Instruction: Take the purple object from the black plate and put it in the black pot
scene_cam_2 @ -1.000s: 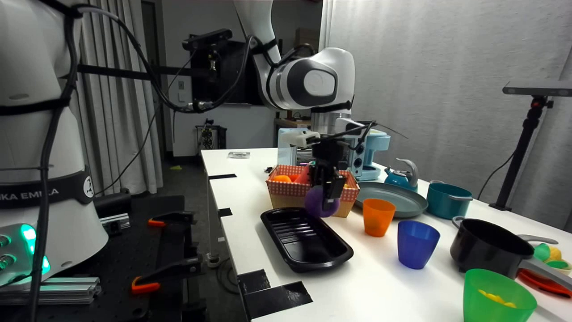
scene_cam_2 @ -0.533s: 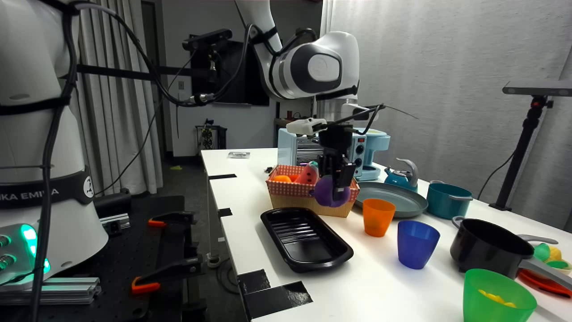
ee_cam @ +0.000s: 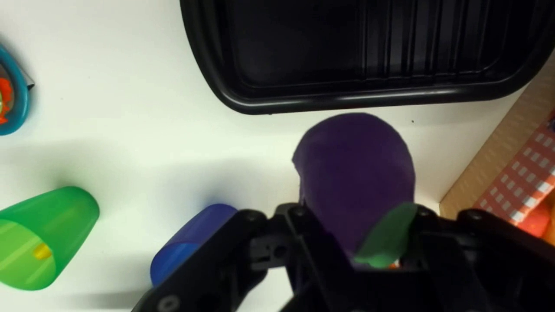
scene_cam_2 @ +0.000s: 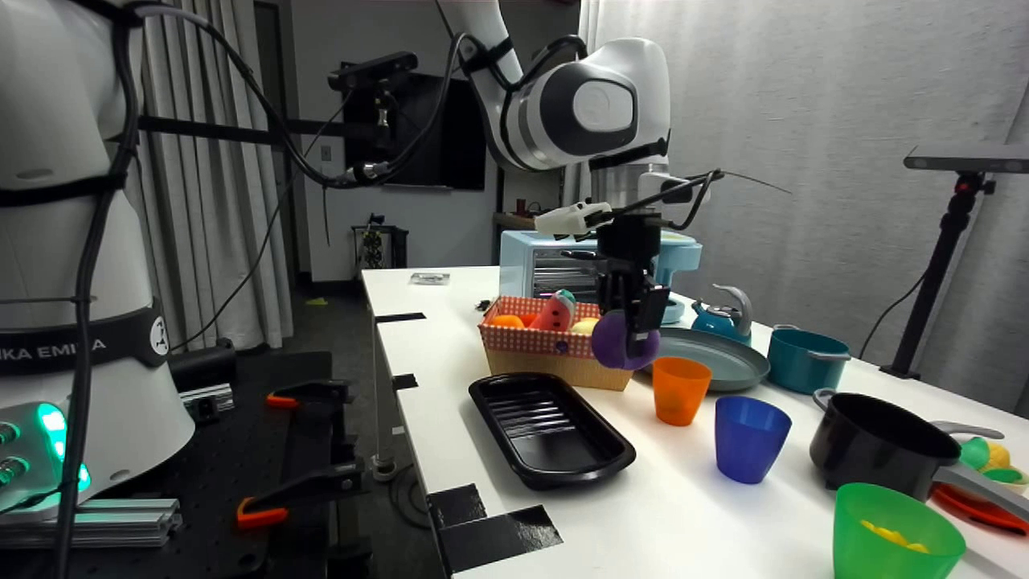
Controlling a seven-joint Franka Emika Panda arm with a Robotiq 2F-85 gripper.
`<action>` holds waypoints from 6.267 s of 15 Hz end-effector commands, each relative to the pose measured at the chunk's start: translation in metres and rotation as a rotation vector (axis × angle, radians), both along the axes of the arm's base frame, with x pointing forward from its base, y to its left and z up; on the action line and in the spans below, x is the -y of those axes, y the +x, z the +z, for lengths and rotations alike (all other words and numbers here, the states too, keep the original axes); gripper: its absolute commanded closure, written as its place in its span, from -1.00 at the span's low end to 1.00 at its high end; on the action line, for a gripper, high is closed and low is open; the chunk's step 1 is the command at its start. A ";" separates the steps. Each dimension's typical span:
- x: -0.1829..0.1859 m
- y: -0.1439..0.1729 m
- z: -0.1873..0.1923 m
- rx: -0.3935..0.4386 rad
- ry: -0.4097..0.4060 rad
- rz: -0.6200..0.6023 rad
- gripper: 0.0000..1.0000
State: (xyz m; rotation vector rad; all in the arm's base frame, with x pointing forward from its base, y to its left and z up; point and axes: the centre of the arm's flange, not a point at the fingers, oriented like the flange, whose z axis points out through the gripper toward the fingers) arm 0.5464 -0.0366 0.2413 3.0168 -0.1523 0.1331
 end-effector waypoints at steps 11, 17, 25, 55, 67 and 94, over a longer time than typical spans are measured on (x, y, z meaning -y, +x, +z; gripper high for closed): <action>0.003 0.007 0.006 0.016 -0.003 -0.007 0.43; 0.003 0.007 0.006 0.016 -0.003 -0.007 0.43; 0.013 0.030 -0.006 0.032 -0.033 -0.019 0.86; 0.131 0.209 -0.008 0.294 -0.304 -0.279 0.86; 0.111 0.185 0.005 0.295 -0.312 -0.286 0.86; 0.105 0.173 0.001 0.267 -0.343 -0.296 0.86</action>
